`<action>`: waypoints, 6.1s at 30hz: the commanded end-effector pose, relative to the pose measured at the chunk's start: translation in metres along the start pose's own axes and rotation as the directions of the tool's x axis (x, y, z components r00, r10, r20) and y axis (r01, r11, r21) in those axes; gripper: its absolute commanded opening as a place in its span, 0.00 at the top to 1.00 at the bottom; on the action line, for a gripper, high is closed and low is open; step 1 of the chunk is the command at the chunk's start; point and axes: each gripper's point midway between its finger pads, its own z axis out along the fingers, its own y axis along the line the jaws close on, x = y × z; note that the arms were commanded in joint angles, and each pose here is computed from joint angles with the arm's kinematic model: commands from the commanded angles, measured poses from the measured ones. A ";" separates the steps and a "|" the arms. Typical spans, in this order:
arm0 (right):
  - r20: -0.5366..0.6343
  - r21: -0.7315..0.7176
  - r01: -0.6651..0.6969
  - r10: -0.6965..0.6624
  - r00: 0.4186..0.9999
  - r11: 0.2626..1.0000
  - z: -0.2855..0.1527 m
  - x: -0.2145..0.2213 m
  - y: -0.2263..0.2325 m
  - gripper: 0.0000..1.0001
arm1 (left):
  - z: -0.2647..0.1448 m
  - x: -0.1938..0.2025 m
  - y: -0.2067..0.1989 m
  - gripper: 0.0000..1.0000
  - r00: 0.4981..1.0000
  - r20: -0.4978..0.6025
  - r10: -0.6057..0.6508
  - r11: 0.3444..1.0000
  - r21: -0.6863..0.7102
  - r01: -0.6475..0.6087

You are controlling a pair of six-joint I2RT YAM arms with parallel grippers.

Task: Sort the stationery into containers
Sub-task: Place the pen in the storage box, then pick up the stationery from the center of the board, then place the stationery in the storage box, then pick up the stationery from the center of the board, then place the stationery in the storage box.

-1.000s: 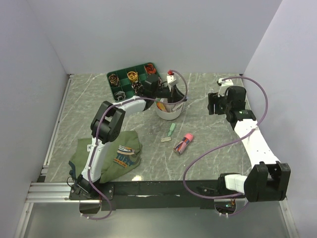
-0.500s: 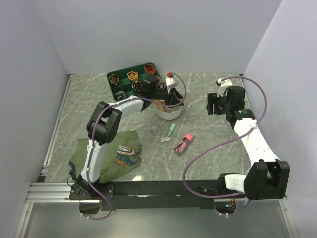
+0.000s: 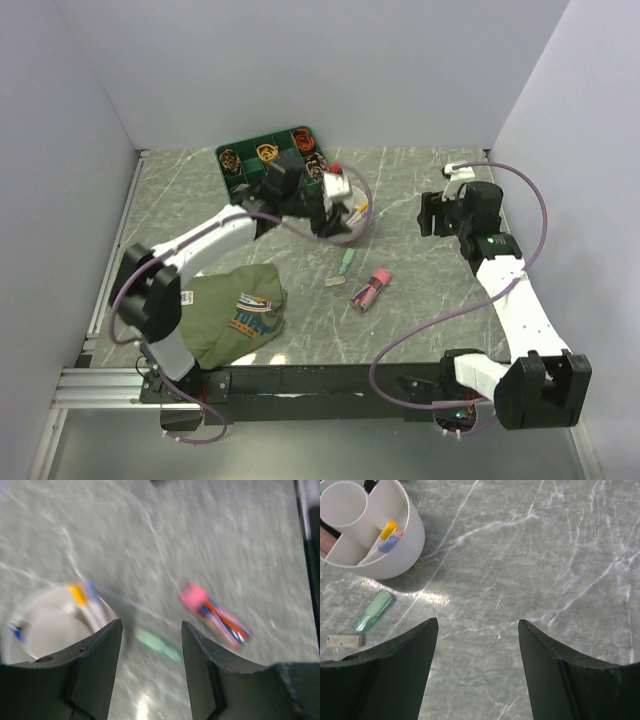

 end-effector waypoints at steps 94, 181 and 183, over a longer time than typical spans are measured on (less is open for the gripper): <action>0.019 -0.082 0.077 -0.076 0.997 0.994 -0.019 0.058 0.020 0.28 | 0.082 -0.004 0.133 0.85 0.997 -0.040 -0.066 0.981 -0.187 0.058; 0.026 -0.088 0.068 -0.066 0.998 0.994 -0.022 0.065 0.022 0.27 | 0.006 -0.010 0.050 0.97 0.935 -0.356 0.010 0.987 -0.148 -0.067; 0.033 -0.091 0.069 -0.066 0.997 0.993 -0.020 0.062 0.022 0.27 | -0.008 -0.027 0.075 0.95 0.927 -0.373 0.043 0.977 -0.179 -0.117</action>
